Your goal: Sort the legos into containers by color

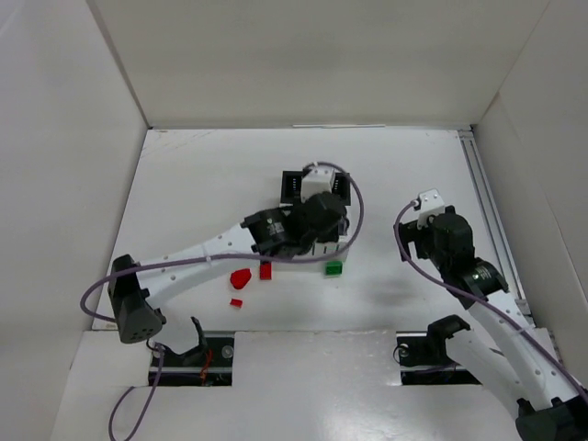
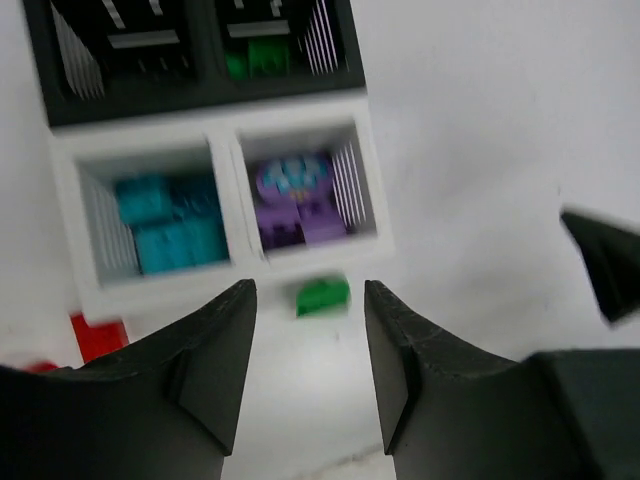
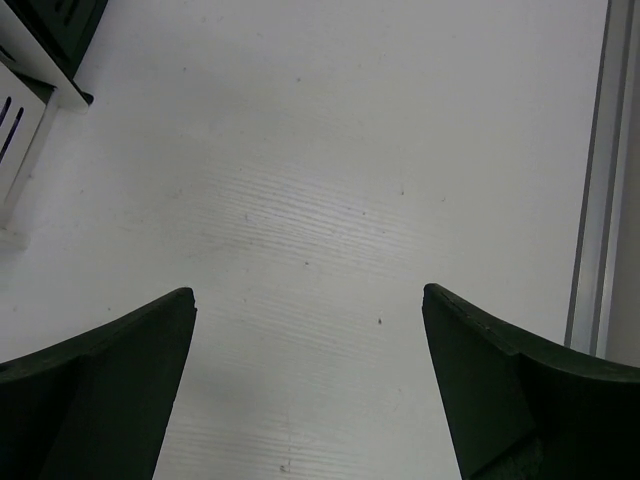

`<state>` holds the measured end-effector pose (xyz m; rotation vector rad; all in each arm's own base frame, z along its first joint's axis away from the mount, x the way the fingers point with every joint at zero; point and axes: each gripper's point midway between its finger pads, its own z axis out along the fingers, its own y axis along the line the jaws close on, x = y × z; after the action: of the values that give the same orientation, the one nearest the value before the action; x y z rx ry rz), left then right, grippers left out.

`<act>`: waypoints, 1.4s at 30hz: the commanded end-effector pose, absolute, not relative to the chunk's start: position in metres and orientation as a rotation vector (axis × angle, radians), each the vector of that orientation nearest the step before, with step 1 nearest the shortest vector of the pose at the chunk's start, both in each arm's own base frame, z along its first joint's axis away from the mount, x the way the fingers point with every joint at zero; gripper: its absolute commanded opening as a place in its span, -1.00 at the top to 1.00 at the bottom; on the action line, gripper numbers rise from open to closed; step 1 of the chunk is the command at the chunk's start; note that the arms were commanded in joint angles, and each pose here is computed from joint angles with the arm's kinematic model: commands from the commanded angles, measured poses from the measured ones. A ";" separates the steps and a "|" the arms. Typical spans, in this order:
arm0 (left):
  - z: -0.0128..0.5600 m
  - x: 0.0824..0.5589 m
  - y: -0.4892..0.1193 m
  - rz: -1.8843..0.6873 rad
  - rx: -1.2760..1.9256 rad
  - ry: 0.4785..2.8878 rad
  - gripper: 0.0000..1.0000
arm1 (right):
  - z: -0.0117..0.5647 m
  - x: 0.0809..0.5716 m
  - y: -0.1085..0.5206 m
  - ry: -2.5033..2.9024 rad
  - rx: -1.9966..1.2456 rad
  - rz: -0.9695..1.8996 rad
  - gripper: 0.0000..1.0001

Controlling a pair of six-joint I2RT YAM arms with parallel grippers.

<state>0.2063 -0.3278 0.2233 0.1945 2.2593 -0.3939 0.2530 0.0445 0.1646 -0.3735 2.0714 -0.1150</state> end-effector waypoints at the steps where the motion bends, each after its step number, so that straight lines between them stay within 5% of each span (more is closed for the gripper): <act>1: 0.264 0.273 -0.333 -0.391 0.230 2.101 0.12 | 0.173 0.249 0.038 2.051 -0.333 -0.128 -0.99; 8: 0.261 0.348 -0.350 -0.334 0.267 2.122 0.15 | 0.166 0.251 0.032 2.103 -0.339 -0.174 -0.99; 14: 0.248 0.340 -0.355 -0.362 0.344 2.147 0.15 | 0.161 0.254 0.070 2.021 -0.646 -0.013 -0.99; 21: 0.270 0.322 -0.345 -0.463 0.352 2.082 -0.25 | 0.137 0.227 0.141 1.931 -0.916 0.377 -0.99; 26: 0.257 0.274 -0.354 -0.526 0.518 2.081 -0.61 | 0.140 0.229 0.083 2.102 -0.615 0.056 -0.99; 30: 0.221 0.190 -0.378 -0.599 0.770 2.081 -0.83 | 0.150 0.226 0.043 2.156 -0.367 -0.087 -0.99; 35: 0.149 0.134 -0.368 -0.655 0.989 2.139 -0.87 | 0.159 0.233 0.029 2.166 -0.248 -0.108 -0.99; 42: 0.115 0.117 -0.394 -0.790 1.249 1.977 -0.99 | 0.171 0.242 0.036 2.155 -0.339 -0.080 -0.99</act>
<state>0.1134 -0.3485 0.0789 1.1958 2.2057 -0.6062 0.2350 0.0315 0.1504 -0.3219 2.2041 -0.1002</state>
